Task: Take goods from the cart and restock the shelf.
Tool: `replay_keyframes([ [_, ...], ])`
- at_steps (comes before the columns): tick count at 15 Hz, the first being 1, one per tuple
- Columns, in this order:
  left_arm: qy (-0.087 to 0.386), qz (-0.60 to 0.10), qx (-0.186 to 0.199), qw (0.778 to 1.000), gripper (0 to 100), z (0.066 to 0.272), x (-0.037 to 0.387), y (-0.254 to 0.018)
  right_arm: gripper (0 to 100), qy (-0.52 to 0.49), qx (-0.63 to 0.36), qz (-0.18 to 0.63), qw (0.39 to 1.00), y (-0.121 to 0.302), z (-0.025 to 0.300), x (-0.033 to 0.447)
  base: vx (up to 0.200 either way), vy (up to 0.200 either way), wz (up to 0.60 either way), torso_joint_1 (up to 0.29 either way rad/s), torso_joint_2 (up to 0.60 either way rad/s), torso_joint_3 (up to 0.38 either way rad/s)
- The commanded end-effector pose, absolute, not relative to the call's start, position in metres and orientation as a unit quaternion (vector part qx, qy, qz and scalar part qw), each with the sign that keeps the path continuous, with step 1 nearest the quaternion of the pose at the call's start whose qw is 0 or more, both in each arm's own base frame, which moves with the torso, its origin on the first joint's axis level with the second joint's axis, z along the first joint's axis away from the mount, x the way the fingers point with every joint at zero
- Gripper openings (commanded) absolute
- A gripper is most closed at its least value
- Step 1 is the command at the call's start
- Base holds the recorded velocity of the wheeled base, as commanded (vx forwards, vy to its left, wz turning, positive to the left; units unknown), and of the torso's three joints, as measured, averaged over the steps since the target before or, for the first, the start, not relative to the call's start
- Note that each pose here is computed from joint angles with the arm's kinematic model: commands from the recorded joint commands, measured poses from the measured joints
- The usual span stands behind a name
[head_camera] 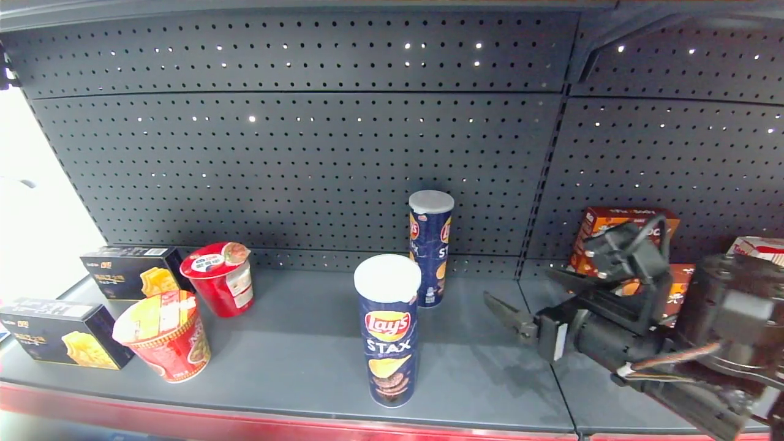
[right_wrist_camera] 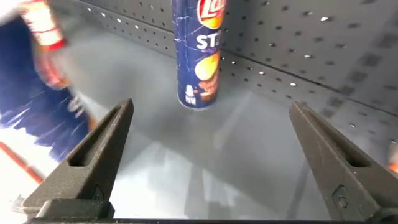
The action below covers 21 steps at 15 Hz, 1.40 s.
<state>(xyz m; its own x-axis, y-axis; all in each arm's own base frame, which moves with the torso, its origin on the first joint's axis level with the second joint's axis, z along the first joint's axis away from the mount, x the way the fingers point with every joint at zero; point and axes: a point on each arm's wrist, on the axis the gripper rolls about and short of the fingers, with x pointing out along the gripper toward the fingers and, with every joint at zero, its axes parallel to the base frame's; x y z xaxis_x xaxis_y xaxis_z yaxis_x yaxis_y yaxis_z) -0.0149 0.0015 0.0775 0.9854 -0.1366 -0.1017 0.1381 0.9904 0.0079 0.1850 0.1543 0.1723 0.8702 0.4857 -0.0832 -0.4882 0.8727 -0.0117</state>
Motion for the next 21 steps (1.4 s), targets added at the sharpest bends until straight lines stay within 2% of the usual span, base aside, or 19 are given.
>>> replay_keyframes([
  [1, 0.051, -0.069, 0.007, 0.996, 100, 0.078, -0.015, 0.002, 100, -0.012, 0.001, 0.251, 0.968, 0.105, 0.186, 0.131, 0.0, 0.0, 0.0, 0.0, 0.0, 0.0],
  [3, 0.051, -0.069, 0.007, 0.996, 100, 0.078, -0.015, 0.002, 100, -0.056, -0.025, 0.231, 0.971, 0.06, 0.18, 0.087, 0.0, 0.0, 0.0, 0.0, 0.0, 0.0],
  [4, 0.051, -0.069, 0.007, 0.996, 100, 0.078, -0.015, 0.002, 100, -0.062, -0.031, 0.223, 0.972, 0.052, 0.177, 0.08, 0.0, 0.0, 0.0, 0.0, 0.0, 0.0],
  [6, 0.051, -0.069, 0.007, 0.996, 100, 0.078, -0.015, 0.002, 100, -0.078, -0.036, 0.151, 0.985, 0.018, 0.151, 0.043, 0.0, 0.0, 0.0, 0.0, 0.0, 0.0],
  [8, 0.051, -0.069, 0.007, 0.996, 100, 0.078, -0.015, 0.002, 100, -0.076, -0.015, 0.066, 0.995, 0.005, 0.143, 0.027, 0.0, 0.0, 0.0, 0.0, 0.0, 0.0],
  [12, 0.052, -0.069, 0.007, 0.996, 100, 0.077, -0.015, 0.002, 100, -0.018, 0.014, -0.007, 1.0, -0.002, 0.105, -0.003, 0.0, 0.0, 0.0, 0.0, 0.0, 0.0],
  [16, 0.051, -0.069, 0.007, 0.996, 100, 0.078, -0.015, 0.002, 100, 0.013, 0.017, -0.002, 1.0, 0.0, 0.076, -0.021, 0.0, 0.0, 0.0, 0.0, 0.0, 0.0],
  [21, 0.051, -0.069, 0.007, 0.996, 100, 0.078, -0.015, 0.002, 100, 0.0, 0.004, 0.008, 1.0, 0.0, 0.075, -0.023, 0.0, 0.0, 0.0, 0.0, 0.0, 0.0],
])
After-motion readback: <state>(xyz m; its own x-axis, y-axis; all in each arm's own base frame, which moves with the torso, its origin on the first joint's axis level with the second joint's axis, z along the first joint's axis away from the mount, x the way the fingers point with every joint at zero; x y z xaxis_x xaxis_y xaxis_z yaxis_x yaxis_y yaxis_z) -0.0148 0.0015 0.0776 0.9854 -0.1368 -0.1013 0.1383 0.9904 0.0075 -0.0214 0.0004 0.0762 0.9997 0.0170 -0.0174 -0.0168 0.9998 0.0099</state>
